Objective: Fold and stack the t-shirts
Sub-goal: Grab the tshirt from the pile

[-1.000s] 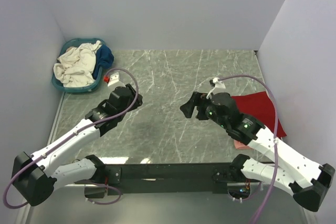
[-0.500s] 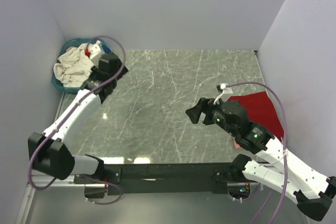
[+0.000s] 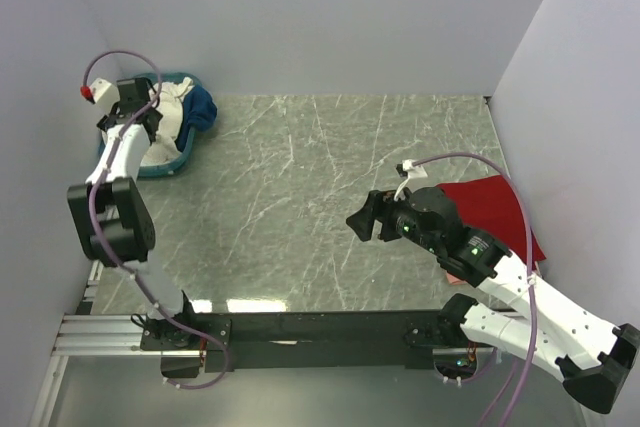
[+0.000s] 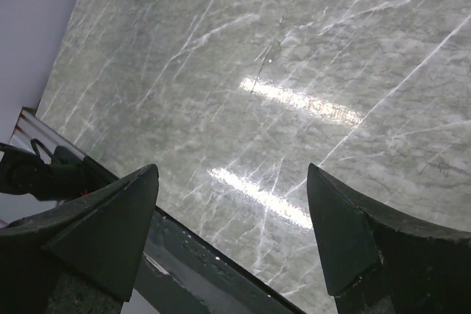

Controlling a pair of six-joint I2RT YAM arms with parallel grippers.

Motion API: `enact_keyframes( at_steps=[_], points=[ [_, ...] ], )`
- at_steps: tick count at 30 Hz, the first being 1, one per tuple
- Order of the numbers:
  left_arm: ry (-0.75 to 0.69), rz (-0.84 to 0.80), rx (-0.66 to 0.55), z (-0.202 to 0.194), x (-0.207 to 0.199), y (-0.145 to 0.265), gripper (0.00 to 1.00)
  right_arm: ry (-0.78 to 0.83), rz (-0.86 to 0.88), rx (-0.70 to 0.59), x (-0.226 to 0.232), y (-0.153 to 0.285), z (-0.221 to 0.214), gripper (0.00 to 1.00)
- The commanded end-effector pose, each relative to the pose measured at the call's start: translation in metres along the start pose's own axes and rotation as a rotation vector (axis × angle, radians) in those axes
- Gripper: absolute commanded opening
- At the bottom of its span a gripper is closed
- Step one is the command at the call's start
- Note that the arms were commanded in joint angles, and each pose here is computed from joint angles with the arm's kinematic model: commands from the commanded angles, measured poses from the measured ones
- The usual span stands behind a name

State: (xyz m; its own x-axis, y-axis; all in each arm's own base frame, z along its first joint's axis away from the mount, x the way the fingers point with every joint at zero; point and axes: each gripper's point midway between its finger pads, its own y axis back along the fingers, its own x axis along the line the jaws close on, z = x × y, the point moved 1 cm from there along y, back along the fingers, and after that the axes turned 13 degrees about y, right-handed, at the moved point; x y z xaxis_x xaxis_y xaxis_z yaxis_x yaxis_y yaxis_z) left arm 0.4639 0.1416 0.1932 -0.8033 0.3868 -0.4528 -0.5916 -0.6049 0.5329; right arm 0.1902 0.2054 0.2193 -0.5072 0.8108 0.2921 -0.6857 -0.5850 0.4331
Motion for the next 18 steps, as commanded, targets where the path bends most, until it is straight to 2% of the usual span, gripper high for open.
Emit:
enact_keyframes(
  at_steps=[1, 2, 9, 12, 15, 16, 18],
  points=[
    [-0.035, -0.013, 0.044, -0.006, -0.011, -0.031, 0.7, 0.02, 0.022, -0.016, 0.003, -0.003, 0.003, 0.87],
    [-0.026, -0.031, 0.044, 0.001, -0.018, -0.039, 0.7, 0.02, 0.021, -0.014, 0.003, -0.003, 0.002, 0.87],
    [-0.064, -0.063, 0.112, -0.025, -0.034, -0.083, 0.7, 0.026, 0.029, 0.008, 0.004, -0.007, -0.002, 0.87],
    [-0.055, -0.043, 0.131, -0.03, -0.032, -0.09, 0.65, 0.028, 0.023, 0.012, 0.003, -0.009, -0.003, 0.87],
    [-0.049, -0.047, 0.137, -0.027, -0.033, -0.09, 0.47, 0.031, 0.023, 0.017, 0.004, -0.01, -0.002, 0.86],
    [-0.048, -0.055, 0.137, -0.024, -0.034, -0.089, 0.29, 0.031, 0.022, 0.02, 0.003, -0.01, -0.003, 0.86],
    [-0.041, -0.073, 0.126, -0.013, -0.04, -0.081, 0.15, 0.035, 0.023, 0.024, 0.004, -0.011, -0.005, 0.86]
  ],
)
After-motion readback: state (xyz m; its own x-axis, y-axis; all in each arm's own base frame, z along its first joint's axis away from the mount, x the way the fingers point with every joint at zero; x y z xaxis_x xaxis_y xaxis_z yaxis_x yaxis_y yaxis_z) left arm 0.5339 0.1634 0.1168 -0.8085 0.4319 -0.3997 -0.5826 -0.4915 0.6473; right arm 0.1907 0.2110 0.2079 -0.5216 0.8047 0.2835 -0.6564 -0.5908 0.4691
